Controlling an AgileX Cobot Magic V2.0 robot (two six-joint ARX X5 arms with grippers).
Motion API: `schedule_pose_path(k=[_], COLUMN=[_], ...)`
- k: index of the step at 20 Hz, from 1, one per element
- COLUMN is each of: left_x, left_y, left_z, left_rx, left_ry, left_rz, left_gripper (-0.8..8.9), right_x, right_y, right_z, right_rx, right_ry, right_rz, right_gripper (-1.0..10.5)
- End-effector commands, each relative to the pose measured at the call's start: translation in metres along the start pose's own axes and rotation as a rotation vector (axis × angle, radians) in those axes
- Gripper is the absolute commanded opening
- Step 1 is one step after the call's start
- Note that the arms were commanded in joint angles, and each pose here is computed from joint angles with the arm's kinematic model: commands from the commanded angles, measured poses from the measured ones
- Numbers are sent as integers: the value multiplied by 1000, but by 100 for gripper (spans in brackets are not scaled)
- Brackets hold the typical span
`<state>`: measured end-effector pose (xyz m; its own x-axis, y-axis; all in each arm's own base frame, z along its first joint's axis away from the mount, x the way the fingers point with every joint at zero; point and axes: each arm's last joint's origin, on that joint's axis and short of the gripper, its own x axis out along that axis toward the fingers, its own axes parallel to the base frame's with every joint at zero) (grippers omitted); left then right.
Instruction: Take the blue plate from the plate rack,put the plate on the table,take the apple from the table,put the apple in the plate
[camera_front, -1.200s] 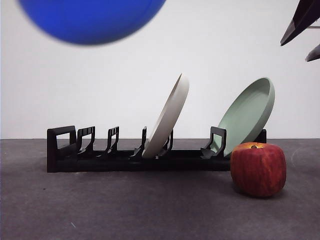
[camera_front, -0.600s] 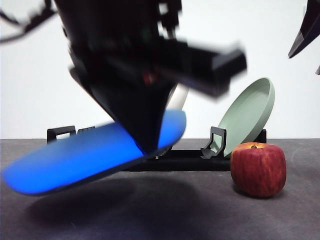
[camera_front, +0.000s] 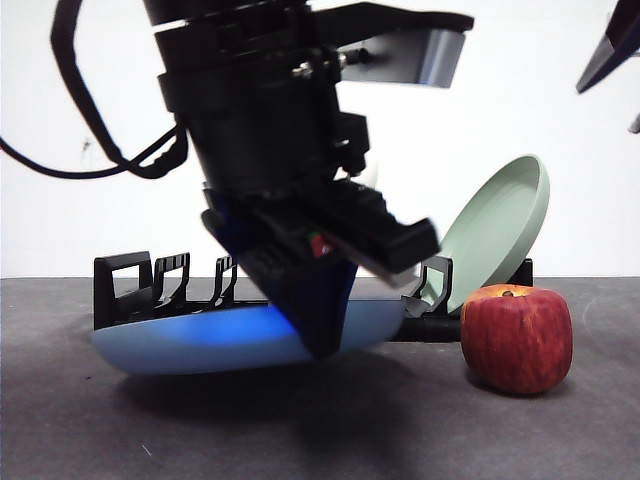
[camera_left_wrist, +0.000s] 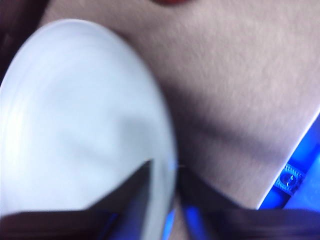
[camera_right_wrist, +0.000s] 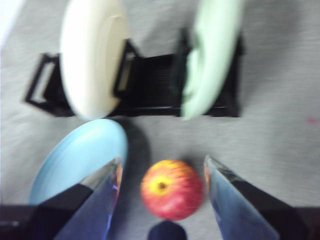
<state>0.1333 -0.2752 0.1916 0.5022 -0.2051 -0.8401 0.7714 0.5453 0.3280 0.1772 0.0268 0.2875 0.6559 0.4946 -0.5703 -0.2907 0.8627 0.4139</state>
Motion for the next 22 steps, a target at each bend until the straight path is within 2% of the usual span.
schedule_pose_path(k=[1, 3, 6, 9, 11, 14, 16, 18, 22], left_x=[4, -1, -29, -82, -126, -192, -232, -265, -310], left_y=[3, 4, 14, 35, 54, 91, 115, 137, 164], left_z=[-3, -2, 10, 33, 46, 54, 50, 41, 15], left_rx=[6, -21, -70, -134, -184, -250, -295, -360, -462], left_ry=[31, 28, -33, -191, -315, -470, -543, -599, -664], left_rz=[5, 6, 2, -6, -7, 24, 85, 197, 387], left_gripper=[443, 444, 444, 444, 444, 444, 443, 440, 440], right_x=[0, 0, 2, 6, 12, 30, 48, 69, 114], right_y=[2, 4, 7, 15, 20, 31, 37, 43, 46], right_z=[0, -1, -3, -5, -7, -13, -18, -24, -36], right_rx=[-21, -30, -73, -123, -176, -248, -302, -348, -411], right_ry=[4, 19, 30, 47, 64, 128, 192, 250, 334], right_rz=[21, 28, 37, 40, -16, -76, -118, -143, -207], right_gripper=[290, 301, 497, 520, 575, 575, 574, 574, 572])
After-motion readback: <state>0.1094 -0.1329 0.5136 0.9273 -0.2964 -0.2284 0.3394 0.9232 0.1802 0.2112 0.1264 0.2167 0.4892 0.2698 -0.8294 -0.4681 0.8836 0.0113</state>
